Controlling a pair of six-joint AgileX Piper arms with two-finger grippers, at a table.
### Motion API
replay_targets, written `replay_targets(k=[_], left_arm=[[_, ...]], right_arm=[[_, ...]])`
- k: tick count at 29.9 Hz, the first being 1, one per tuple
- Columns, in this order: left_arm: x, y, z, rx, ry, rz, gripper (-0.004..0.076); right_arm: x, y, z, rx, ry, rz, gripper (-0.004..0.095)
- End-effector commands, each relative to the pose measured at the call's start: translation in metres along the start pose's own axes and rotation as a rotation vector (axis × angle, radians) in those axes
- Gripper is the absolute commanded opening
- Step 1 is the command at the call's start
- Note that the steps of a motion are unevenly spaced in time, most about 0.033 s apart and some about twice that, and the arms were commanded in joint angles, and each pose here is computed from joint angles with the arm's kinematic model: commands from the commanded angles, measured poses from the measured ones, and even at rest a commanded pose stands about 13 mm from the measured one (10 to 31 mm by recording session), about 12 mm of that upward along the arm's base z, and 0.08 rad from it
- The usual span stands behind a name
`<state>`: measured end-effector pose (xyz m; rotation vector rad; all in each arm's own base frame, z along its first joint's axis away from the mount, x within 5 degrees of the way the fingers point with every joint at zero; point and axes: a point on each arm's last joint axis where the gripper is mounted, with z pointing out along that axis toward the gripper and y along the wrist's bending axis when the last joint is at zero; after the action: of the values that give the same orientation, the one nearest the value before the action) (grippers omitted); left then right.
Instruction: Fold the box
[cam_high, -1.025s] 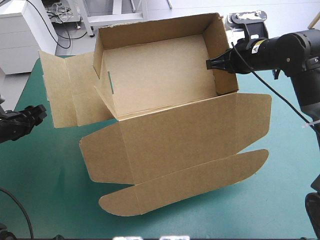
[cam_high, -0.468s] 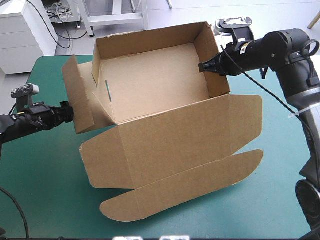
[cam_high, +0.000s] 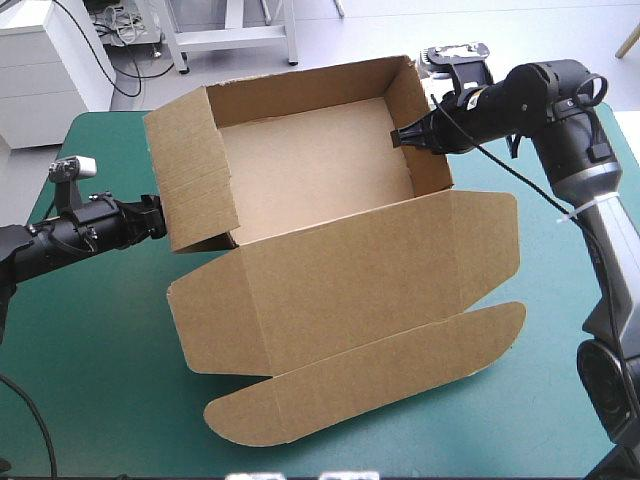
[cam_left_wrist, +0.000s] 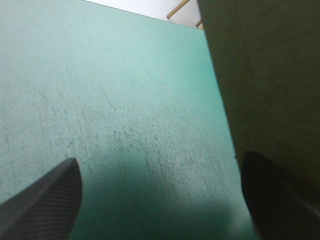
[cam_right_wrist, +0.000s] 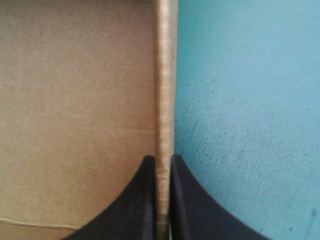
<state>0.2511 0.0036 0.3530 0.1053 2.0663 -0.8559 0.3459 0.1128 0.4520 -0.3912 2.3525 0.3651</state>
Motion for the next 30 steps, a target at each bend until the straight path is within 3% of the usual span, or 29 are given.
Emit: replay_targets(k=[1, 7, 22, 30], left_arm=[[-0.014, -0.021, -0.008, 0.12, -0.108, -0.016, 0.0617], [-0.021, -0.039, -0.013, 0.318, -0.181, -0.027, 0.0617], [-0.02, -0.07, -0.002, 0.515, -0.183, -0.062, 0.0617], [-0.023, -0.066, -0.001, 0.477, -0.207, -0.097, 0.0617]], right_arm=[[-0.01, 0.002, -0.02, 0.018, -0.123, 0.001, -0.002], [-0.01, -0.002, -0.011, 0.046, -0.106, -0.002, -0.002], [-0.011, -0.002, -0.01, 0.043, -0.117, -0.003, -0.0019], [-0.01, 0.013, -0.007, 0.058, -0.111, -0.056, -0.0017]])
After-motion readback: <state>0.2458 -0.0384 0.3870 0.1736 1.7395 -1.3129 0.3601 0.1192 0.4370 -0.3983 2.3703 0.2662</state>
